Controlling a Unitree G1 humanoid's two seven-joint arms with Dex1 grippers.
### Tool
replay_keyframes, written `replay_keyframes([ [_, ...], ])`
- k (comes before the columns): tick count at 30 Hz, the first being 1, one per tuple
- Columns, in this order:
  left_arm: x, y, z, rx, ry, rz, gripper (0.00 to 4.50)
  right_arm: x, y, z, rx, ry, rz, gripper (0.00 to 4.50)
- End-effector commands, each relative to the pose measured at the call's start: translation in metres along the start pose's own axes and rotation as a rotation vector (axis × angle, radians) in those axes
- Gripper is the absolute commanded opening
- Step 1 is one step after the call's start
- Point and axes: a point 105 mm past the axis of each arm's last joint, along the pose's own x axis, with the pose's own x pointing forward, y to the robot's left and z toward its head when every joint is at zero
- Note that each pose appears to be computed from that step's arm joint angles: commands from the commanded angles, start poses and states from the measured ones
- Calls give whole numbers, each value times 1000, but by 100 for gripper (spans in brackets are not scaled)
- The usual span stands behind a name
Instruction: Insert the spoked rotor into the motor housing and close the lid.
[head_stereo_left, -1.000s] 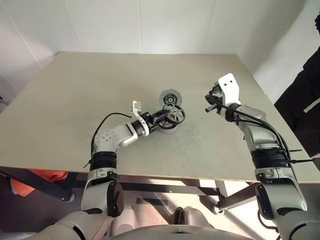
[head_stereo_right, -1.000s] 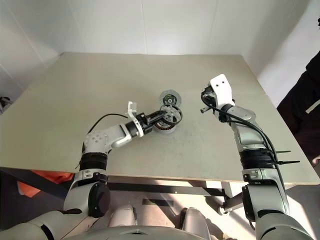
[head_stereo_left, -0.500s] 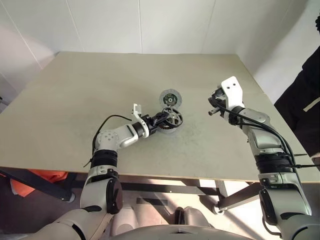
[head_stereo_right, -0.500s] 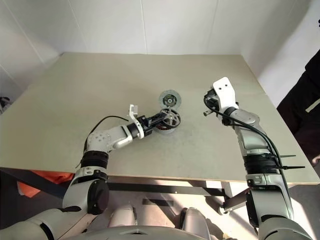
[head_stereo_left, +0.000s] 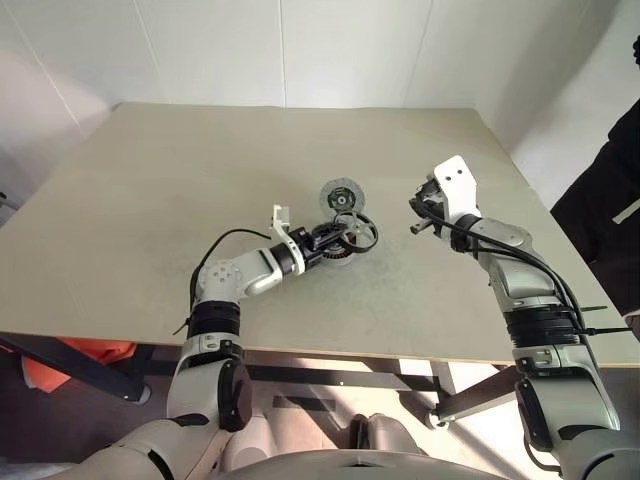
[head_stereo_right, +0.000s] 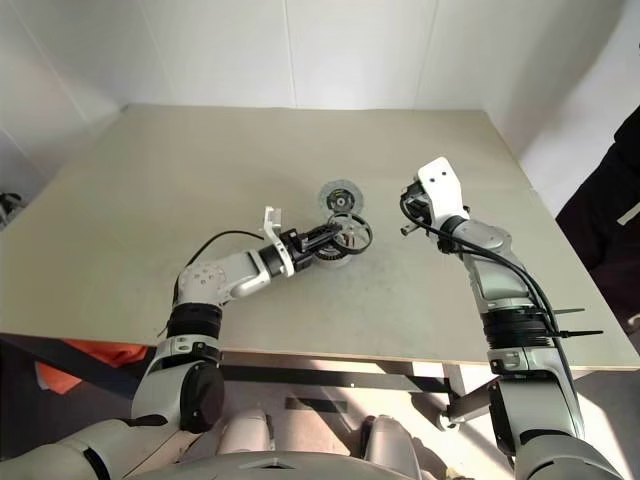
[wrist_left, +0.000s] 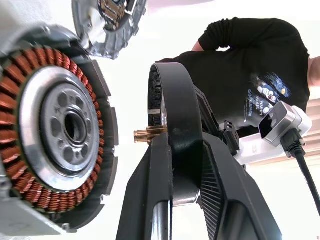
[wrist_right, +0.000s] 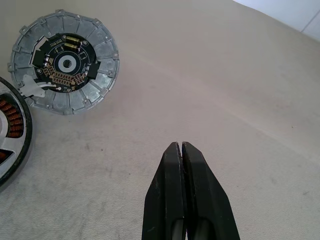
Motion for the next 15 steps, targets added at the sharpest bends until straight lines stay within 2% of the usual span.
replay_keyframes([
  [1, -3, -3, 7, 11, -24, -17, 39, -2, -7, 20, -35, -56, -18, 0],
  [15, -8, 2, 16, 10, -65, -5, 39, 0, -5, 20, -32, -56, -14, 0],
])
